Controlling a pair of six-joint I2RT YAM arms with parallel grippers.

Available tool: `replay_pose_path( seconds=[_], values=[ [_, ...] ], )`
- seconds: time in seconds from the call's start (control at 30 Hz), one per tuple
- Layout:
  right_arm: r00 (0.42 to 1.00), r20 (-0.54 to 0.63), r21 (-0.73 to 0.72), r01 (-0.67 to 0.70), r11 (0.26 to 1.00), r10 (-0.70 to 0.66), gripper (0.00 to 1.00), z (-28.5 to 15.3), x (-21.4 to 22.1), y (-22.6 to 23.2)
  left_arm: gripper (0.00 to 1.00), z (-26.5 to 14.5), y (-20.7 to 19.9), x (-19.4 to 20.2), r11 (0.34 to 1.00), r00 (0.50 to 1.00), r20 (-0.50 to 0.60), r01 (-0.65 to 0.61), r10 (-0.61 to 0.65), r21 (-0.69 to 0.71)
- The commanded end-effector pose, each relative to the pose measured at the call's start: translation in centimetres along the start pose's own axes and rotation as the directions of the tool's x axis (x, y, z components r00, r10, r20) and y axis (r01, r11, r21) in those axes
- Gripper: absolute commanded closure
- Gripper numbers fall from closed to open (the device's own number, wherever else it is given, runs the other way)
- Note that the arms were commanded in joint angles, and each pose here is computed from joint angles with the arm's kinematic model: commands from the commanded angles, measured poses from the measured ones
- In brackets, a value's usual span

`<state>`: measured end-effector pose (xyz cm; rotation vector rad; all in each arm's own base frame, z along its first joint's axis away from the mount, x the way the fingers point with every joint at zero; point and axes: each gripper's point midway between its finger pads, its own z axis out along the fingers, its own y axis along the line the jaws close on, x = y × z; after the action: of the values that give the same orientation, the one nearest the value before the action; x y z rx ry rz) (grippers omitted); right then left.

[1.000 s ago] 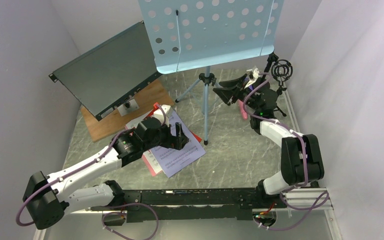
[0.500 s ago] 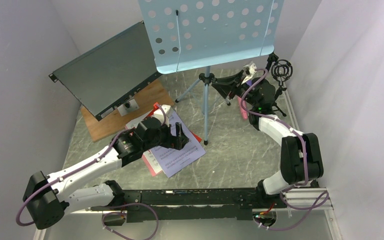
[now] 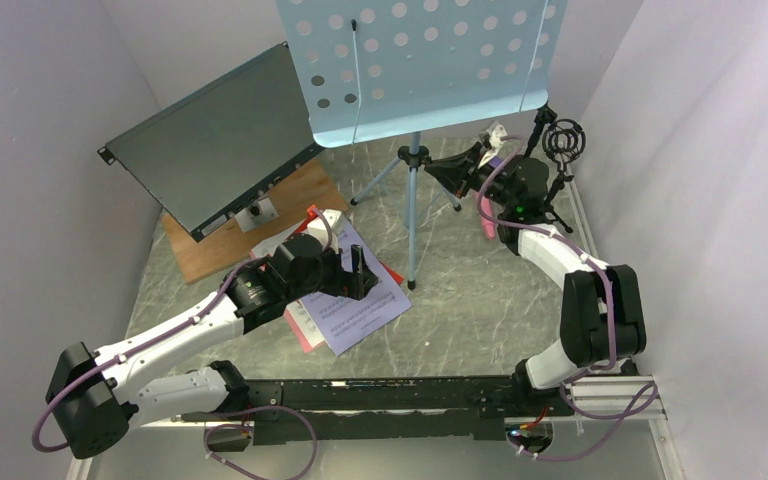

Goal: Pack up the instrument practice props
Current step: Unscrew the knob on the music stand.

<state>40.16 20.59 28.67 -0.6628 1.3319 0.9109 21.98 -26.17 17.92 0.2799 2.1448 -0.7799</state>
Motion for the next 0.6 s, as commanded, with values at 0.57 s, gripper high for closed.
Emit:
replay_pose_path(
  seconds=[0.57],
  values=[
    [0.958,-0.154,-0.004,0.243,0.97,-0.241,0.74,-0.7,-1.0,-0.7,0.01,-0.6,-1.8,-2.3,0.999,0.999,0.051,0.004,-0.006,0.049]
  ],
)
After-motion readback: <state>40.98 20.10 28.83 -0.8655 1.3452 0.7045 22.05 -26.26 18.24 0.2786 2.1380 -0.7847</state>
